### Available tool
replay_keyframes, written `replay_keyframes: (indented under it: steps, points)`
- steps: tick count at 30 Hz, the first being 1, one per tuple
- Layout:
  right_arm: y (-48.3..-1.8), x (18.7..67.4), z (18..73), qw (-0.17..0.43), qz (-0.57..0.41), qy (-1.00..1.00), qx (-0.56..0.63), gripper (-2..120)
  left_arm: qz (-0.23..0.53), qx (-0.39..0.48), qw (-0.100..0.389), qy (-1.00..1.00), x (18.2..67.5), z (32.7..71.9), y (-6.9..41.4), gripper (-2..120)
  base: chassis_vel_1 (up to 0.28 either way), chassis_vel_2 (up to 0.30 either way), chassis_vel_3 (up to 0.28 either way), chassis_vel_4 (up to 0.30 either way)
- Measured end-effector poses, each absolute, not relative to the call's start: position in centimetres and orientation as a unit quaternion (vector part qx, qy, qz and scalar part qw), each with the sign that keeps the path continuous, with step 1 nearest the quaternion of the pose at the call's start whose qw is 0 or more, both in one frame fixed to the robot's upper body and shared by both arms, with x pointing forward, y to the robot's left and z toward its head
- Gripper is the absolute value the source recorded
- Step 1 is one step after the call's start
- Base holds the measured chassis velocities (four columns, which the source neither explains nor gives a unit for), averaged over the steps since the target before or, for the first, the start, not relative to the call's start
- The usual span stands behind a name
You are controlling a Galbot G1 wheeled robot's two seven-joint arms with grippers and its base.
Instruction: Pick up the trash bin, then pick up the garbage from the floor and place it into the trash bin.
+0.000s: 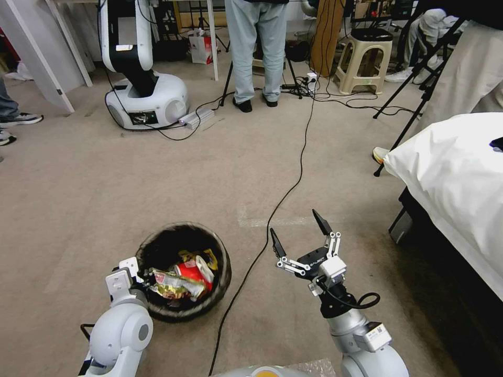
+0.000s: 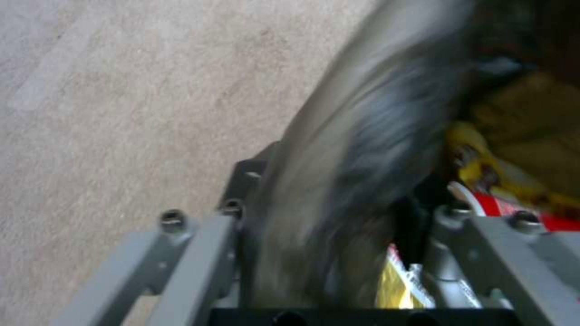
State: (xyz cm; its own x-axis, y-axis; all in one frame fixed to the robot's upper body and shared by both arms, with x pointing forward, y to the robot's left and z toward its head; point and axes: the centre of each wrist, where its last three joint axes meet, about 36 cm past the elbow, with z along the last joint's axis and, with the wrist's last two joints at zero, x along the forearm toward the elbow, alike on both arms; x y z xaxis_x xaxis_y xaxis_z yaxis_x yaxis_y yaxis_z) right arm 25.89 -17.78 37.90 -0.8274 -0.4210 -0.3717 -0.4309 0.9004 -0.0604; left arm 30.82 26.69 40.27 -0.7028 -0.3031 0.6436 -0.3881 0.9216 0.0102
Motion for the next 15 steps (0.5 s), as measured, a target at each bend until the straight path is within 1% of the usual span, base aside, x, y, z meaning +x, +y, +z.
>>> replay_keyframes:
  steps: [3, 4, 6, 7, 8, 9, 10, 11, 13, 15]
  points:
    - [-17.61, 25.90, 37.76, 0.190, 0.014, 0.956, -0.224, 100, 0.065, 0.183, 0.331, -0.924, 30.89, 40.30, 26.57, 53, 0.000, 0.000, 0.000, 0.000]
    - [-17.61, 25.90, 37.76, 0.190, 0.014, 0.956, -0.224, 100, 0.065, 0.183, 0.331, -0.924, 30.89, 40.30, 26.57, 53, 0.000, 0.000, 0.000, 0.000]
    - [-17.51, 25.89, 37.69, 0.189, 0.015, 0.956, -0.225, 100, 0.065, 0.180, 0.327, -0.925, 30.94, 40.36, 26.45, 63, 0.000, 0.000, 0.000, 0.000]
    - [-17.51, 25.89, 37.69, 0.189, 0.015, 0.956, -0.225, 100, 0.065, 0.180, 0.327, -0.925, 30.94, 40.36, 26.45, 63, 0.000, 0.000, 0.000, 0.000]
    - [-17.50, 25.89, 37.67, 0.189, 0.015, 0.956, -0.225, 100, 0.065, 0.180, 0.326, -0.926, 30.96, 40.39, 26.42, 66, 0.000, 0.000, 0.000, 0.000]
    - [-17.47, 25.88, 37.65, 0.189, 0.016, 0.956, -0.225, 100, 0.066, 0.177, 0.324, -0.927, 30.99, 40.51, 26.36, 73, 0.000, 0.000, 0.000, 0.000]
    - [-17.45, 25.87, 37.65, 0.189, 0.016, 0.956, -0.225, 100, 0.066, 0.177, 0.322, -0.928, 31.02, 40.63, 26.33, 76, 0.000, 0.000, 0.000, 0.000]
    - [-17.45, 25.87, 37.65, 0.189, 0.016, 0.956, -0.225, 100, 0.066, 0.177, 0.322, -0.928, 31.02, 40.63, 26.33, 76, 0.000, 0.000, 0.000, 0.000]
    - [-17.42, 25.81, 37.62, 0.188, 0.015, 0.956, -0.226, 100, 0.066, 0.175, 0.320, -0.929, 31.02, 40.81, 26.22, 86, 0.000, 0.000, 0.000, 0.000]
    - [-17.37, 25.75, 37.56, 0.187, 0.015, 0.956, -0.227, 100, 0.066, 0.174, 0.318, -0.930, 31.07, 40.96, 26.15, 88, 0.000, 0.000, 0.000, 0.000]
